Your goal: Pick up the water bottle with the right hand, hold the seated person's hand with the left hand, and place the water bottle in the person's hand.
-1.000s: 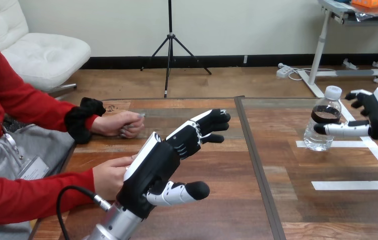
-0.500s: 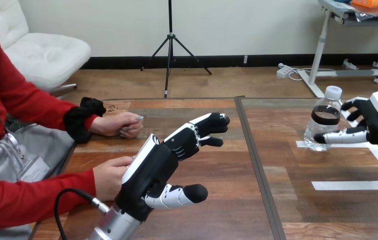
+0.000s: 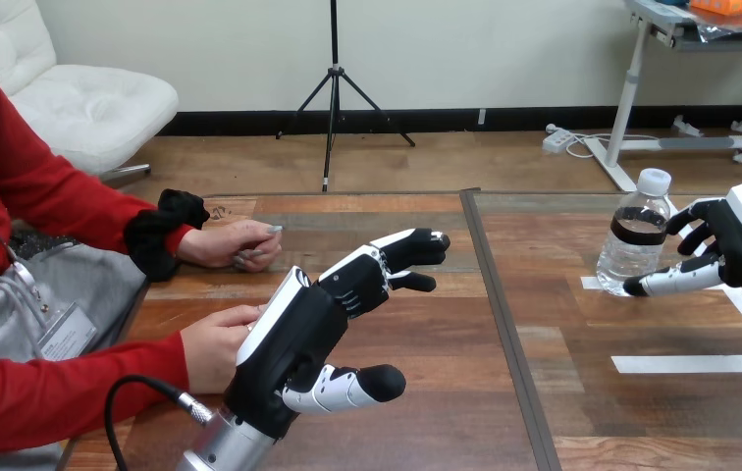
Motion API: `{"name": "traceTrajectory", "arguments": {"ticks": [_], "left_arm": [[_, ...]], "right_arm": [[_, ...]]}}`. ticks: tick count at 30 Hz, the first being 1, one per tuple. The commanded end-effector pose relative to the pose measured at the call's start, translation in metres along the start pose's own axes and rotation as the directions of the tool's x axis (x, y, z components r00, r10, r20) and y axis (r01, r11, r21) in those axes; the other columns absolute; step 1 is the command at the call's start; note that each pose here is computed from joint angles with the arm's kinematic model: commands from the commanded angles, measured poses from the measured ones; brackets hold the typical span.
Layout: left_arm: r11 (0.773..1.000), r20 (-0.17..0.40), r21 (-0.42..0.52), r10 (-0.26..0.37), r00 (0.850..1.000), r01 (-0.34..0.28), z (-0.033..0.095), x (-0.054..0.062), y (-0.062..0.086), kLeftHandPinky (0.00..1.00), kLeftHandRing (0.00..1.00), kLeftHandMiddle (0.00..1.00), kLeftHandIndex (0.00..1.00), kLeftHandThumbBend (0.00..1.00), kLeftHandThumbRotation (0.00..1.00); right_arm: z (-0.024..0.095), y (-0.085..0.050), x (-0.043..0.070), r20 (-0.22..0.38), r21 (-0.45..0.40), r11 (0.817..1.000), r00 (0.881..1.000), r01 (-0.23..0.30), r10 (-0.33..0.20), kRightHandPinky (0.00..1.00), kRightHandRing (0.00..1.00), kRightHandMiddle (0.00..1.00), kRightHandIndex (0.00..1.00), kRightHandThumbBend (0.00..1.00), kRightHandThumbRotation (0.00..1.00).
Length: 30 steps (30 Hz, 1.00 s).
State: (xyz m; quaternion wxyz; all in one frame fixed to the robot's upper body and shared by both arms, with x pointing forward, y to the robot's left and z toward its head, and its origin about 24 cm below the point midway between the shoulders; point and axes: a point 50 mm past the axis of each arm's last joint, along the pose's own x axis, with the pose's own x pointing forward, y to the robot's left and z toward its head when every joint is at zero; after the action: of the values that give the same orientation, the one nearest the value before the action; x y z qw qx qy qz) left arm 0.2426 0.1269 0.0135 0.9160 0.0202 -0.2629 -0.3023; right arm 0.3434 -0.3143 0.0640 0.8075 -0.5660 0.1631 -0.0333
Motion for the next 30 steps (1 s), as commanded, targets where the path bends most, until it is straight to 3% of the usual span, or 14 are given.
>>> {"name": "traceTrajectory", "arguments": {"ticks": [1, 9, 30], "left_arm": [[0.999, 0.08, 0.031, 0.016, 0.997, -0.019, 0.01, 0.012, 0.006, 0.75, 0.84, 0.85, 0.81, 0.92, 0.68], [0.999, 0.085, 0.028, 0.021, 0.996, -0.023, 0.01, 0.012, 0.005, 0.75, 0.83, 0.85, 0.81, 0.92, 0.67], [0.999, 0.082, 0.032, 0.031, 0.996, -0.034, 0.01, 0.009, 0.007, 0.74, 0.83, 0.84, 0.8, 0.91, 0.68]], "right_arm": [[0.026, -0.02, 0.009, 0.069, 0.027, 0.997, 0.995, 0.066, -0.068, 0.52, 0.59, 0.63, 0.69, 1.0, 0.29], [0.025, -0.019, 0.009, 0.056, 0.002, 0.997, 0.996, 0.073, -0.073, 0.5, 0.58, 0.63, 0.68, 1.0, 0.29], [0.03, -0.033, 0.012, 0.02, -0.06, 0.991, 0.992, 0.123, -0.122, 0.57, 0.67, 0.71, 0.78, 1.0, 0.5]]}}
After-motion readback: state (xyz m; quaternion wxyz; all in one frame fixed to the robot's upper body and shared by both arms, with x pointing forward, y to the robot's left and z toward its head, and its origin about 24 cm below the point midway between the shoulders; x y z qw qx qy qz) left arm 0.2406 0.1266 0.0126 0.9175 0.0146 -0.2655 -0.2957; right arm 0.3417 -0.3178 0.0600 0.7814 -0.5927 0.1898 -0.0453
